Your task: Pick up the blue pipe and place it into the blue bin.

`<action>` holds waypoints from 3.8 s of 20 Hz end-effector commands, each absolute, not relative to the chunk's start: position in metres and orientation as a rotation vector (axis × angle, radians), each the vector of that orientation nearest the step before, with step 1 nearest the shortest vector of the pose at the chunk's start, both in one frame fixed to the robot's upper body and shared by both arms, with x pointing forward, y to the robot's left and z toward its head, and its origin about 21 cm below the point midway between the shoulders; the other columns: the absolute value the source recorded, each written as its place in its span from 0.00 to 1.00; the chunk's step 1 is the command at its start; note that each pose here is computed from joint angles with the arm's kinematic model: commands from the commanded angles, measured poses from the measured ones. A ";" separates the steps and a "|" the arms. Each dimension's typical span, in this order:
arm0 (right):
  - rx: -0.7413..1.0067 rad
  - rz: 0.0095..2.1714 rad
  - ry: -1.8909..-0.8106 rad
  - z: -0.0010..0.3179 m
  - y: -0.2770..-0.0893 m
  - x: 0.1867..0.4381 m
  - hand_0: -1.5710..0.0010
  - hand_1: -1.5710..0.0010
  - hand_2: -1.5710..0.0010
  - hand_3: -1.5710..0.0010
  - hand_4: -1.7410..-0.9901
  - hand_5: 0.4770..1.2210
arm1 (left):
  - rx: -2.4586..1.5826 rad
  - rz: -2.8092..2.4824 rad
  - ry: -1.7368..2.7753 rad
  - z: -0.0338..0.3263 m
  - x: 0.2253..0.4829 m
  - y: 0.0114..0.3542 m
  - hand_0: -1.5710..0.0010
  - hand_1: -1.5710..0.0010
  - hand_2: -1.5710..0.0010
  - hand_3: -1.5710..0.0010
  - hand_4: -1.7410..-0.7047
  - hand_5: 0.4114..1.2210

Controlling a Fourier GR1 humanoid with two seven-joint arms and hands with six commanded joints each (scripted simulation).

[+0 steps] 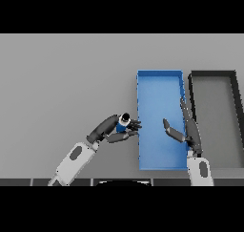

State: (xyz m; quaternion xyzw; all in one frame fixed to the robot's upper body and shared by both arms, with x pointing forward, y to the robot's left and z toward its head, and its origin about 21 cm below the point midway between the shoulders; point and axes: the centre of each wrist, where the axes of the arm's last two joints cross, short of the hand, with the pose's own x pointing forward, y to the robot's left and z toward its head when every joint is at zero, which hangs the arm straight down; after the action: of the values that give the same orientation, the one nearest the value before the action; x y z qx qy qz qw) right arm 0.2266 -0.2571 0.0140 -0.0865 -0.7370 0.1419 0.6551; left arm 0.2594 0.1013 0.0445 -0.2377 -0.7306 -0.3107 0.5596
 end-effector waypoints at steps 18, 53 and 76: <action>0.488 0.580 -1.767 0.116 -0.247 0.248 1.00 0.99 0.93 1.00 0.65 0.11 | -0.579 -0.747 -1.722 0.051 0.259 0.097 0.00 0.00 0.00 0.00 0.26 1.00; 0.778 1.170 -1.687 0.177 -0.103 0.290 0.06 0.06 0.06 0.11 0.06 0.80 | -0.636 -0.733 -1.692 0.049 0.268 0.100 0.00 0.00 0.00 0.09 0.02 1.00; 0.762 1.063 -1.712 0.173 -0.096 0.282 0.00 0.00 0.00 0.00 0.00 1.00 | -0.476 -0.858 -1.603 0.047 0.266 0.119 0.97 0.97 0.97 0.97 0.77 0.13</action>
State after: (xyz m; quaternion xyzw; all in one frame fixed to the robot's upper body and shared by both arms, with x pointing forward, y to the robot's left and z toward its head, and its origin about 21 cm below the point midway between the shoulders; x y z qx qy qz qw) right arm 0.2825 -0.0959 0.1733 0.3108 -0.6985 0.4357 0.4750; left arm 0.2661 0.1191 0.0471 -0.2042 -0.6893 -0.3682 0.5896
